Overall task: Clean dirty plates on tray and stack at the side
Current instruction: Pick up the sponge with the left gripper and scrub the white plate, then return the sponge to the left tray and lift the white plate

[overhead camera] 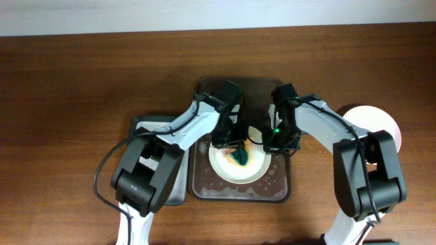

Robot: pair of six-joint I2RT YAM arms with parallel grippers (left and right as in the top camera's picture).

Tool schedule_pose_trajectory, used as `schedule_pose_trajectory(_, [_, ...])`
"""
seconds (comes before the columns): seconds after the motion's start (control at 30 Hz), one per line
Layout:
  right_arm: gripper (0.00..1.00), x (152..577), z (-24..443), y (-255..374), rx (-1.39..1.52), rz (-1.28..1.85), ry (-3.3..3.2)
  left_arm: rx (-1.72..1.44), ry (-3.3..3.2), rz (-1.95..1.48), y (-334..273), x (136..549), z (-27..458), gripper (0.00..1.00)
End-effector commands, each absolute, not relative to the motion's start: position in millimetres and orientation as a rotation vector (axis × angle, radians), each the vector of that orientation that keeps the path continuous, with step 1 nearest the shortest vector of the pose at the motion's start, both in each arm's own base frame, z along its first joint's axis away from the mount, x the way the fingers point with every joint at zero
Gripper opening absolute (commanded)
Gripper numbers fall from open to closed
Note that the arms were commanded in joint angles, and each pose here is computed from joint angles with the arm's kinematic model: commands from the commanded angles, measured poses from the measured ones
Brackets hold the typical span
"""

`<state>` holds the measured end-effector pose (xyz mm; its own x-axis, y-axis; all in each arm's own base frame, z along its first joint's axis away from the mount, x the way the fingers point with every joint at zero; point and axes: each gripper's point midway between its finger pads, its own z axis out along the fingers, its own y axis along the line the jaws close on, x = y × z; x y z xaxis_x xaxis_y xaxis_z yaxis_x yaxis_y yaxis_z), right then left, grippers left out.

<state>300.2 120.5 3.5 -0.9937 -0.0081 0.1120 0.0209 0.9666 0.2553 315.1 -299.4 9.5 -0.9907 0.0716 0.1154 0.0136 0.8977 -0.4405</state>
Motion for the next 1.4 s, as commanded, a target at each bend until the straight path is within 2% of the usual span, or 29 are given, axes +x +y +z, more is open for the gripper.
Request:
schedule_pose_trajectory(0.0, [0.04,298.9,-4.8,112.3,-0.027,-0.316,-3.002,0.011,-2.988,0.076,-217.6,308.3,-25.1,0.0])
schedule_pose_trajectory(0.07, [0.04,299.9,-4.9,111.9,-0.049,-0.316,-3.004,0.071,-3.069,-0.181,-166.6,329.2,-0.7,0.0])
schedule_pose_trajectory(0.13, [0.04,301.4,-5.0,112.3,-0.068,-0.318,-3.009,0.08,-3.099,-0.256,-152.9,337.0,4.6,0.0])
schedule_pose_trajectory(0.2, [0.04,303.5,-5.1,112.9,-0.107,-0.32,-3.013,0.072,-3.061,-0.023,-184.2,328.7,2.5,0.0])
schedule_pose_trajectory(0.27, [0.04,306.7,-4.9,115.0,-0.163,-0.336,-3.017,-0.003,-2.945,0.526,-263.0,317.8,13.0,0.0])
schedule_pose_trajectory(0.3, [0.04,308.1,-4.2,118.2,-0.171,-0.363,-3.016,-0.054,-2.917,0.661,-286.5,315.4,19.4,0.0])
schedule_pose_trajectory(0.4, [0.04,308.5,-4.1,119.1,-0.17,-0.371,-3.016,-0.175,-2.917,0.785,-327.2,306.6,25.7,0.0])
schedule_pose_trajectory(0.53, [0.04,308.3,-4.1,119.0,-0.17,-0.371,-3.015,-0.194,-2.903,0.751,-332.8,294.2,23.7,0.02])
schedule_pose_trajectory(0.6, [0.04,306.7,-4.0,118.6,-0.17,-0.367,-3.009,-0.137,-2.994,0.552,-303.2,305.5,12.2,0.04])
schedule_pose_trajectory(0.73, [0.04,306.6,-4.0,118.6,-0.17,-0.367,-3.009,-0.123,-3.234,-0.274,-193.2,347.1,2.9,0.0])
schedule_pose_trajectory(0.9, [0.04,306.7,-4.2,118.0,-0.163,-0.361,-3.012,-0.096,-3.278,-0.756,-138.5,372.2,26.9,0.0])
schedule_pose_trajectory(0.97, [0.04,306.8,-4.2,118.0,-0.164,-0.362,-3.012,-0.094,-3.28,-0.711,-146.4,376.3,43.8,0.0])
schedule_pose_trajectory(1.03, [0.04,306.7,-3.9,118.0,-0.164,-0.362,-3.012,-0.073,-3.305,-0.483,-172.9,382.2,68.6,0.0])
schedule_pose_trajectory(1.13, [0.04,312.4,14.9,119.6,-0.076,-0.395,-3.074,-0.092,-3.319,-0.117,-195.6,382.2,139.1,0.0])
schedule_pose_trajectory(1.23, [0.04,323.0,65.2,116.2,0.067,-0.413,-3.239,0.06,-3.281,-0.147,-124.0,361.1,189.3,0.0])
schedule_pose_trajectory(1.3, [0.04,324.9,106.4,103.1,0.098,-0.287,-3.394,0.115,-3.206,-0.219,-74.7,351.1,195.4,0.05])
schedule_pose_trajectory(1.37, [0.04,317.8,138.5,94.0,0.168,-0.06,-3.515,0.229,-3.146,-0.229,-42.9,347.4,187.1,0.03])
